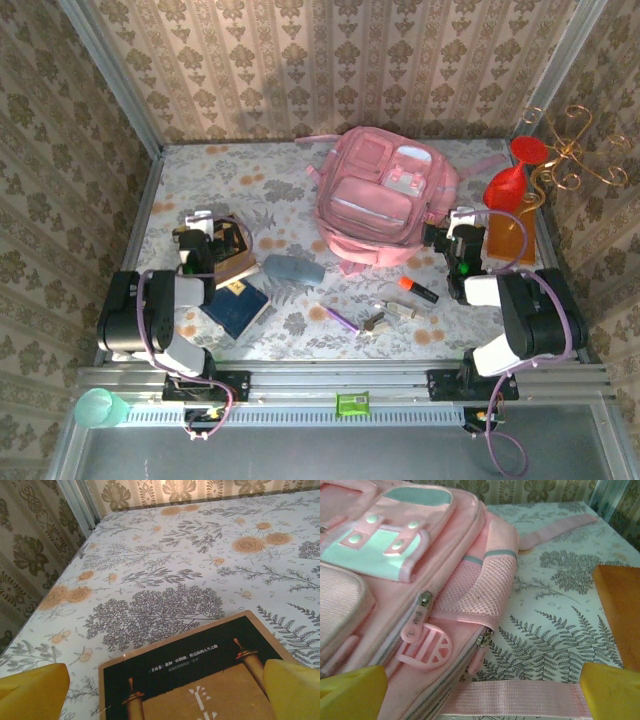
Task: Pack the student bag
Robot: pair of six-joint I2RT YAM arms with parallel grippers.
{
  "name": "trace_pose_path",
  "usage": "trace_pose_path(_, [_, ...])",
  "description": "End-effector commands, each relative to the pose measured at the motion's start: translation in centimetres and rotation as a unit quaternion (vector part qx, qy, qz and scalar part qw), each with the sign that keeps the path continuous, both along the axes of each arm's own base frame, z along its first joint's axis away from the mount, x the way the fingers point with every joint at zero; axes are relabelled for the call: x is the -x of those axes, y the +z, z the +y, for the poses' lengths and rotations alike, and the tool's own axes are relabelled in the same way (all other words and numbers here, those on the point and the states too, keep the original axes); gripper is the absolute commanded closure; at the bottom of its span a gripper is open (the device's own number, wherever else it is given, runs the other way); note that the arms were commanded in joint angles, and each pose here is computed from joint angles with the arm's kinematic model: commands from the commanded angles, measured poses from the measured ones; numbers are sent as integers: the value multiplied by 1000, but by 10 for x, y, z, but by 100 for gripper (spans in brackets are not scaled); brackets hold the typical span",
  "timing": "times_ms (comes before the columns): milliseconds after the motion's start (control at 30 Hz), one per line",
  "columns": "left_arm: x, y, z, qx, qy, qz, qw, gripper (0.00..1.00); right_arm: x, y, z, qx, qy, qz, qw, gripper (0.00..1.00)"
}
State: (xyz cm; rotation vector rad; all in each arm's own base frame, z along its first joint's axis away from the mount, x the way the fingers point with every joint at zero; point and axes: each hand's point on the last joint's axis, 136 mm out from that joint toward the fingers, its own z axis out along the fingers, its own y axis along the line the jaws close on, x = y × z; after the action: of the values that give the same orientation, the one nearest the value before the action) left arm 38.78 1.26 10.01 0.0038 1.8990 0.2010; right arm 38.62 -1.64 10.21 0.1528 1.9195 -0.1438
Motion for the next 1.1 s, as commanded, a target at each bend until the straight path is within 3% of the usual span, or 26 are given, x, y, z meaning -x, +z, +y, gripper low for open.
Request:
trace_pose_path(0, [9,35,16,14,45,-35,998,0,9,40,-2,-6,-15,-20,1000,0])
trace_pose_path(167, [23,59,23,89,89,11,992,0,34,58,-14,-110,-92,15,990,0])
trace_pose_path(300, [22,60,-34,223,-6,47,974,0,45,43,18,-207,-59,96,972,0])
trace_pose_path(367, [22,59,-73,257,-54,65,963,0,46,33,38,-247,-43,115,961,0])
trace_pose_path(600, [29,41,-219,259,-188,171,932,2,33,2,46,-247,-85,177,949,8])
trace_pose_path(800, [32,26,-288,262,-238,229,907,4,23,-27,41,-236,-116,209,942,17])
trace_pose_path(867, [34,15,-303,278,-243,249,895,5,18,-36,46,-248,-106,217,938,25])
trace_pose_path(967, [36,5,-324,307,-255,264,878,6,5,-45,70,-292,-65,226,927,49])
trace_pose_path(1067, [37,-1,-342,323,-266,275,866,6,-3,-50,84,-318,-52,227,919,61])
